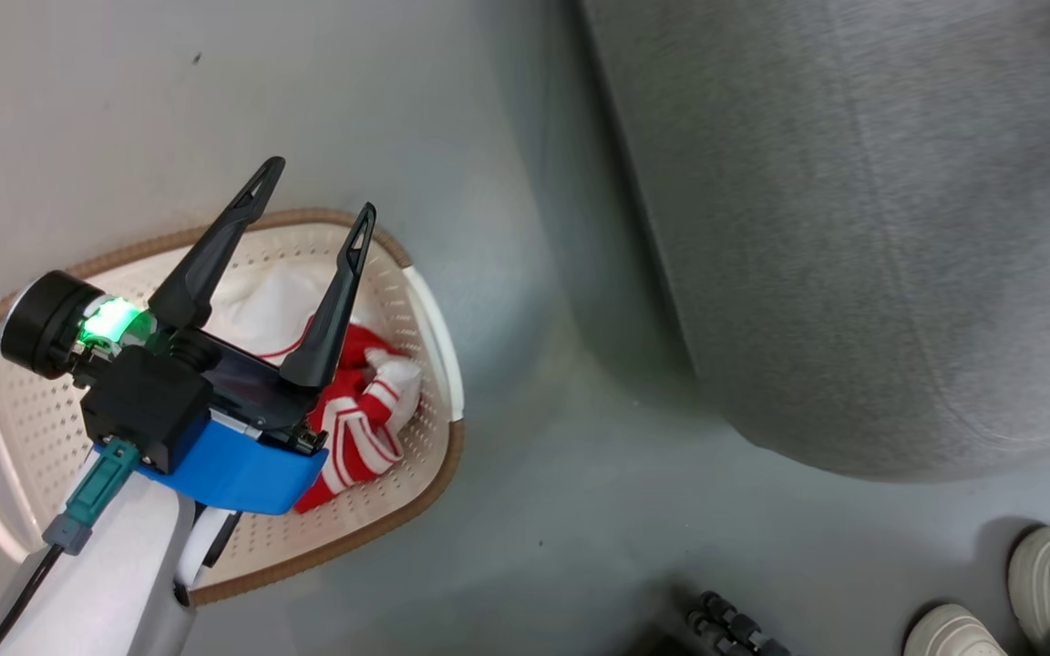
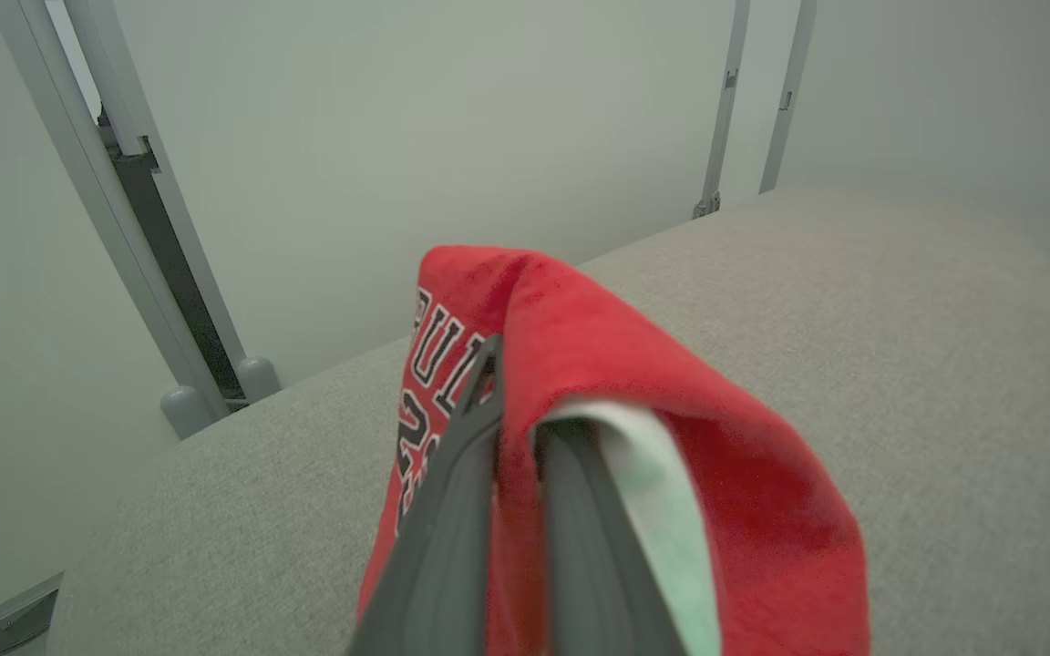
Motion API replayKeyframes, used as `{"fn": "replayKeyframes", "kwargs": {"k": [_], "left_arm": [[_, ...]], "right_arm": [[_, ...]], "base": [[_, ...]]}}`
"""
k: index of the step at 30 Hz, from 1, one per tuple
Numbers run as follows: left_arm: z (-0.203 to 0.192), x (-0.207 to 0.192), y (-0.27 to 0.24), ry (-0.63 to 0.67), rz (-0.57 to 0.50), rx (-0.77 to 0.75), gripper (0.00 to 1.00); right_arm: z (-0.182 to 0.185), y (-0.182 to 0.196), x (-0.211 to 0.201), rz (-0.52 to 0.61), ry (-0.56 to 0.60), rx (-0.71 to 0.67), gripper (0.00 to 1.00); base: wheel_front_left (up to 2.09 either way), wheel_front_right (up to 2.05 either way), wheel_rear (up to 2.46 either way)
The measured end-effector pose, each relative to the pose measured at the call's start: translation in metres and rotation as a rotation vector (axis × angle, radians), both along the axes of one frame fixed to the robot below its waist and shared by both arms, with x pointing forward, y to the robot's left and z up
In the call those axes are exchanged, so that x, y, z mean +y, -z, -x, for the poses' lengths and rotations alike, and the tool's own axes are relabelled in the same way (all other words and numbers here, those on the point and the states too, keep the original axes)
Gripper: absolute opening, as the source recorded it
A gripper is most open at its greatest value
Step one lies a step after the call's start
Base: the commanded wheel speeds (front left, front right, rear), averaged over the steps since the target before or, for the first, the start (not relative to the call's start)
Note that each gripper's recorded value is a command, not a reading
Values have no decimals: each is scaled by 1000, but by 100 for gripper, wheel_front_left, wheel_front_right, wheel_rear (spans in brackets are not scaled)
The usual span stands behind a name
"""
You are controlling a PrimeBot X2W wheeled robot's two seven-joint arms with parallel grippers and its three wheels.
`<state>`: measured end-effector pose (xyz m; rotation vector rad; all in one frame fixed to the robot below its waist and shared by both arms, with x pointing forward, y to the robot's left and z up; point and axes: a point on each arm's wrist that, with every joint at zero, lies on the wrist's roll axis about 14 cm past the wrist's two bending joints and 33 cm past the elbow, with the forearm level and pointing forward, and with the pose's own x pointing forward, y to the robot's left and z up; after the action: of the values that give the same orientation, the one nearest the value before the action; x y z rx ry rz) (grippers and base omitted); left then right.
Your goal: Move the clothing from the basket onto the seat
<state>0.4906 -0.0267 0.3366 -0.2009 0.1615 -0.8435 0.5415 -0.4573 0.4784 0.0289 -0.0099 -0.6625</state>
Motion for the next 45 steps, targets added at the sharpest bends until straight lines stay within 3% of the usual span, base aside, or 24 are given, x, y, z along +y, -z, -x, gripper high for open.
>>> {"fn": "replayKeyframes", "kwargs": {"k": [5, 6, 7, 10, 11, 12, 19, 27, 45], "left_arm": [[0, 14, 17, -26, -28, 31, 100], [0, 15, 18, -29, -30, 33, 100], [0, 15, 18, -29, -31, 33, 100], [-1, 13, 13, -29, -24, 23, 100], [-1, 12, 11, -29, -19, 24, 100], [0, 11, 10, -29, -18, 24, 100], [3, 6, -5, -46, 1, 37, 100], [14, 6, -56, -130, 57, 26, 100], [73, 101, -130, -455, 10, -52, 100]], "right_arm": [[-5, 63, 18, -62, -14, 128, 0], [-5, 66, 20, -59, -17, 138, 22], [-5, 67, 21, -58, -19, 141, 35], [-5, 64, 23, -51, -21, 133, 49], [-6, 62, 24, -49, -25, 133, 79], [-6, 61, 25, -47, -28, 131, 100], [0, 49, 34, -50, -50, 126, 100], [35, 39, 62, -51, -124, 139, 100], [117, -34, 171, -1, -418, -63, 100]], "base": [[0, 0, 0], [0, 0, 0], [0, 0, 0], [0, 0, 0], [0, 0, 0], [0, 0, 0], [0, 0, 0], [0, 0, 0], [0, 0, 0]]}}
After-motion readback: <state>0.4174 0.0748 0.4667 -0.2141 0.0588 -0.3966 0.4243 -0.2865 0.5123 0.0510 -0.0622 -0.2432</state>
